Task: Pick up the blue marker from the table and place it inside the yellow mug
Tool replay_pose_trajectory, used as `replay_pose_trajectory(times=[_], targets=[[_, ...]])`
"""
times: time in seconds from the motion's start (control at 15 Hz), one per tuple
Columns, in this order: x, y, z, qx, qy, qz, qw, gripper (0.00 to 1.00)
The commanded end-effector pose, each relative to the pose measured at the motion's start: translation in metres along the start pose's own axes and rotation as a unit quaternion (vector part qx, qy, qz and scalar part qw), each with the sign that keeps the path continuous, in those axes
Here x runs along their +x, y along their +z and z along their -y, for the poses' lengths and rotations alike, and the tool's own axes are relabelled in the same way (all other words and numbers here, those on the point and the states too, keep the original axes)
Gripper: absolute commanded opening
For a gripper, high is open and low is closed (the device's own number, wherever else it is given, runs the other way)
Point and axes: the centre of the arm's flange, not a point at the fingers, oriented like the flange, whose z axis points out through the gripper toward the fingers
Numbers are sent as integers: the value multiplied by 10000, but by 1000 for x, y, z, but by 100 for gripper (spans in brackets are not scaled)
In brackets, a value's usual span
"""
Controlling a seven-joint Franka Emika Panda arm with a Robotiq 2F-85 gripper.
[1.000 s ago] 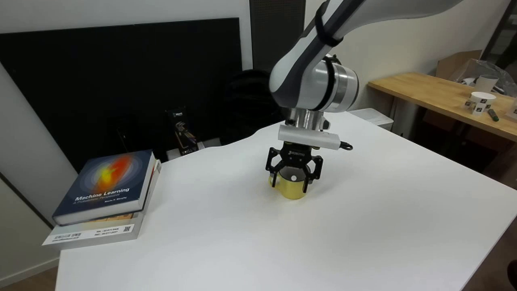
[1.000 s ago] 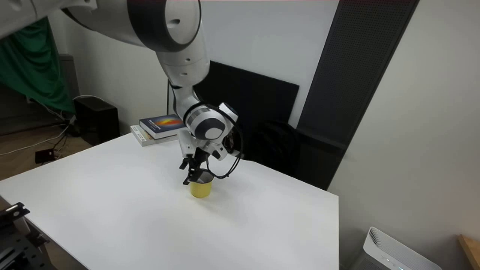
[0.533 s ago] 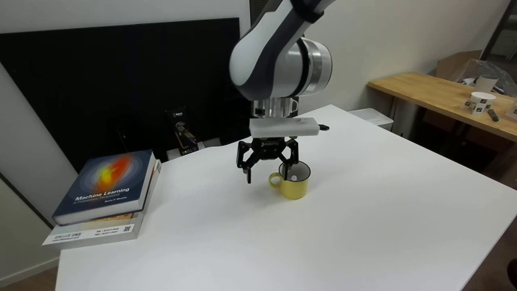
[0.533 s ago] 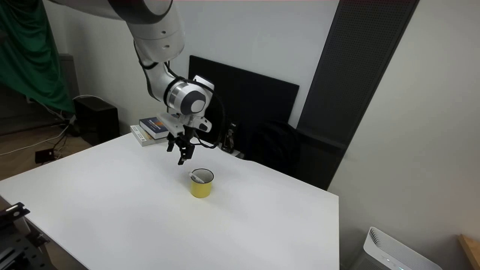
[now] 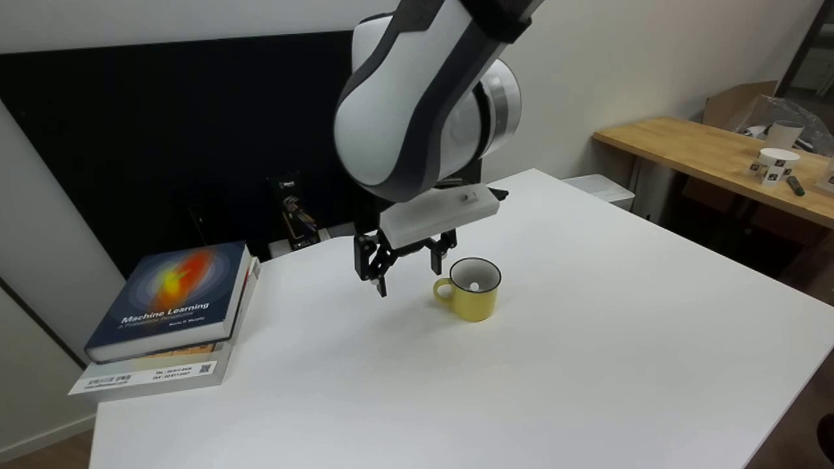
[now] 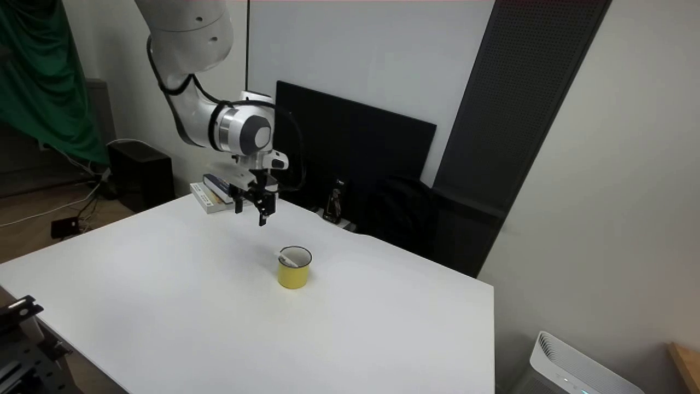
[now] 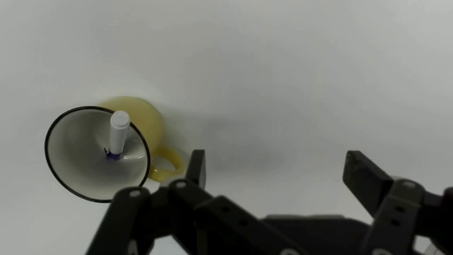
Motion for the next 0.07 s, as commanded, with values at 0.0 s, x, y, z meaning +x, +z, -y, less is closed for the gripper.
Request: replay_pose_trajectory(times=[0.0], targets=[[-1,-1,0,-19,-25,-13,10000,100]])
